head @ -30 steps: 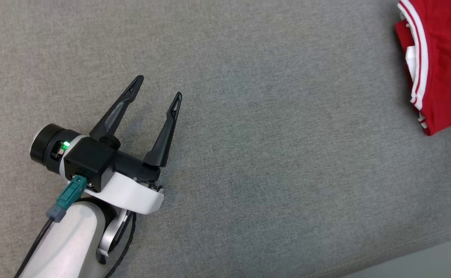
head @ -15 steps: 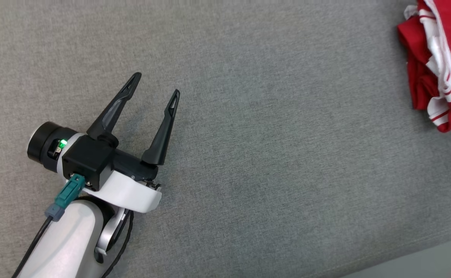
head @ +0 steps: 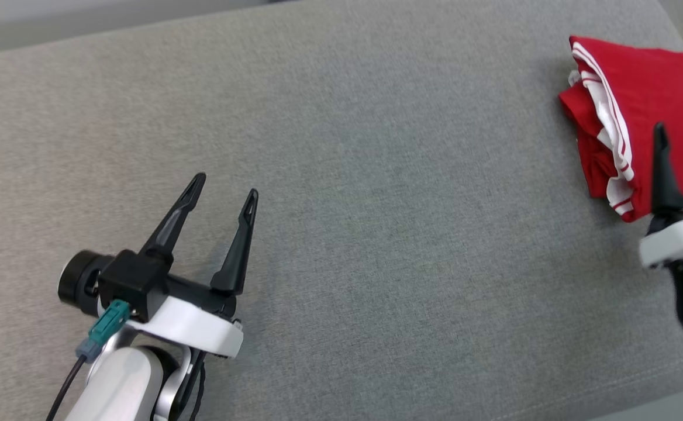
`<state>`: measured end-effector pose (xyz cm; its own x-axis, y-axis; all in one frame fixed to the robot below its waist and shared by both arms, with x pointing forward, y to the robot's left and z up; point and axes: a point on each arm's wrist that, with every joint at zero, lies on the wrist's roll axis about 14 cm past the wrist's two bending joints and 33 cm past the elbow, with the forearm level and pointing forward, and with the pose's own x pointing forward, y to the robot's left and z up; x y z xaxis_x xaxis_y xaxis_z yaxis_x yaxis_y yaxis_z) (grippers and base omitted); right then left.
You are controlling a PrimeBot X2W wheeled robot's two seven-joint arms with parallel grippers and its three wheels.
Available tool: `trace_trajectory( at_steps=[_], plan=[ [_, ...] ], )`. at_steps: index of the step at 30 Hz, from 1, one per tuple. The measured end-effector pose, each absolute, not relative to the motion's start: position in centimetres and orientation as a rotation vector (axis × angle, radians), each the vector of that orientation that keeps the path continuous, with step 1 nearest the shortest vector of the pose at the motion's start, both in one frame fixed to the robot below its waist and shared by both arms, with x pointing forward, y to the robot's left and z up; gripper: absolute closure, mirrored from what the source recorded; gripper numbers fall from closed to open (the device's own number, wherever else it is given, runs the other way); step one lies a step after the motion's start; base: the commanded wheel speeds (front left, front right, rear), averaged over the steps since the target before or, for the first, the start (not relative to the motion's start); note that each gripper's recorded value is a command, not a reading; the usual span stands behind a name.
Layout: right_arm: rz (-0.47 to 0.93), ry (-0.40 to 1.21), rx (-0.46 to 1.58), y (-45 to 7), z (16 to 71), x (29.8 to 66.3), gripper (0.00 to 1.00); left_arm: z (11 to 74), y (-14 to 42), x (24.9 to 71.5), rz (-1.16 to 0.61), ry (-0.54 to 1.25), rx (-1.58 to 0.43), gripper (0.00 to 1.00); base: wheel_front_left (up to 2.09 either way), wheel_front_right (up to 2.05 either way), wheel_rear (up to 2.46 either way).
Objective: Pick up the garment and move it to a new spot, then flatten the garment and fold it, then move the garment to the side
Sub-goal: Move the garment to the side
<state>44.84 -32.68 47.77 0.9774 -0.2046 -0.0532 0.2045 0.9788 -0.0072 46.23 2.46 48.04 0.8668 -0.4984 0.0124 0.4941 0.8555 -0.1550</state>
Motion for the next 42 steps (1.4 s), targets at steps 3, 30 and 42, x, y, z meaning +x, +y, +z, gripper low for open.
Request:
trace_trajectory(
  at_steps=[3,30,42],
  plan=[
    [-0.156,0.025,0.013,-30.2,48.3,44.3,0.0,48.2,3.8,45.5,-0.475,0.032,-0.155,0.0,0.0,0.0,0.0],
    [0.082,-0.042,0.096,-18.3,52.2,39.1,0.0,48.7,19.3,36.9,0.04,0.026,-0.17,0.0,0.0,0.0,0.0],
    [0.065,-0.02,0.097,-18.5,52.3,35.7,0.0,48.7,19.8,33.4,0.057,0.024,-0.142,0.0,0.0,0.0,0.0]
  ],
)
